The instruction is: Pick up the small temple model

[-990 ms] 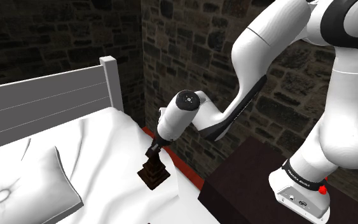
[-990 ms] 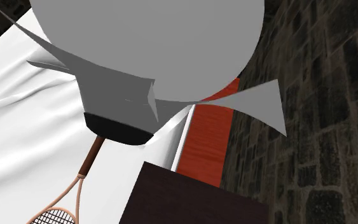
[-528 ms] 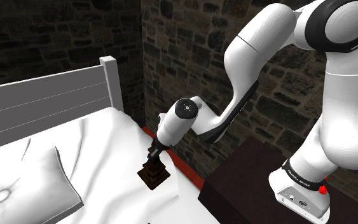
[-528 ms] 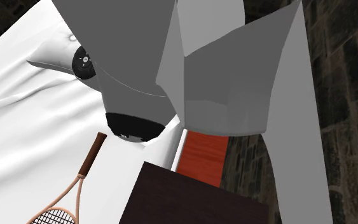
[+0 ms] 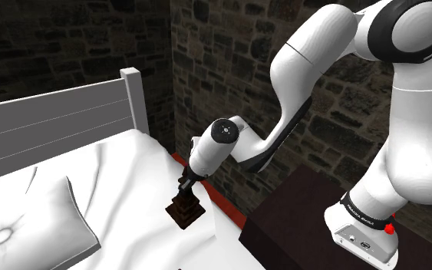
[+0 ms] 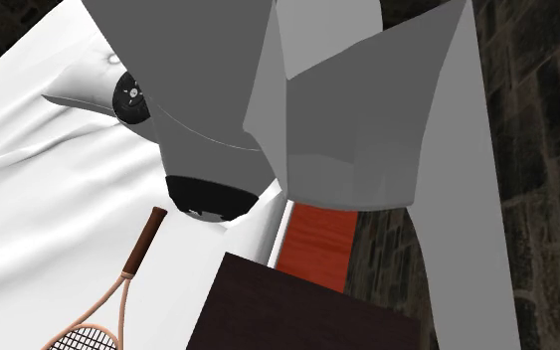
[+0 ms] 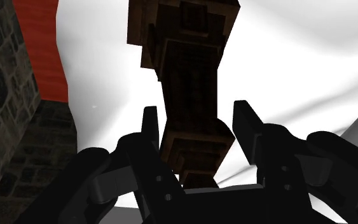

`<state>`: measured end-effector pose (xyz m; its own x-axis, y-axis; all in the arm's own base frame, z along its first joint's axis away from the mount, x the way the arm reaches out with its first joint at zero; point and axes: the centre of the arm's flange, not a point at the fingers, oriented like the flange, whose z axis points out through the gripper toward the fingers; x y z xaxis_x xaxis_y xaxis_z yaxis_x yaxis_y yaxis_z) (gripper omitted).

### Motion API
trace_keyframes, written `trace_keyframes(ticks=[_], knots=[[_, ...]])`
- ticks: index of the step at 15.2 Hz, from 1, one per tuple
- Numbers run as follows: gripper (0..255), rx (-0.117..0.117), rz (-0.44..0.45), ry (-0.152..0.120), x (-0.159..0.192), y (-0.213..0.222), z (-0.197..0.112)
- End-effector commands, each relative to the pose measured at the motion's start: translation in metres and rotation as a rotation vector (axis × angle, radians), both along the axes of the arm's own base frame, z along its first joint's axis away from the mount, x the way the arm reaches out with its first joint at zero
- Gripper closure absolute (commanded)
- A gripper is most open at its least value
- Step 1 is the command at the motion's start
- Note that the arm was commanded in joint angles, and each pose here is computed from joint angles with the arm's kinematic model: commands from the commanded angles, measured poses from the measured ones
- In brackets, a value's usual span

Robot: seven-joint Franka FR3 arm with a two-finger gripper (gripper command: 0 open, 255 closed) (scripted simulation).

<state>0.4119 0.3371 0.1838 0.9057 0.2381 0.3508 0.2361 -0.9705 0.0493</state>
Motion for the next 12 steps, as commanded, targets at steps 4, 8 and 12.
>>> trace_keyframes(ticks=[4, 8, 12], knots=[[255, -0.001, 0.0, 0.002, -0.001, 0.0, 0.015], [255, -0.001, 0.0, 0.002, -0.001, 0.0, 0.036], [255, -0.001, 0.0, 0.002, -0.001, 0.0, 0.057]])
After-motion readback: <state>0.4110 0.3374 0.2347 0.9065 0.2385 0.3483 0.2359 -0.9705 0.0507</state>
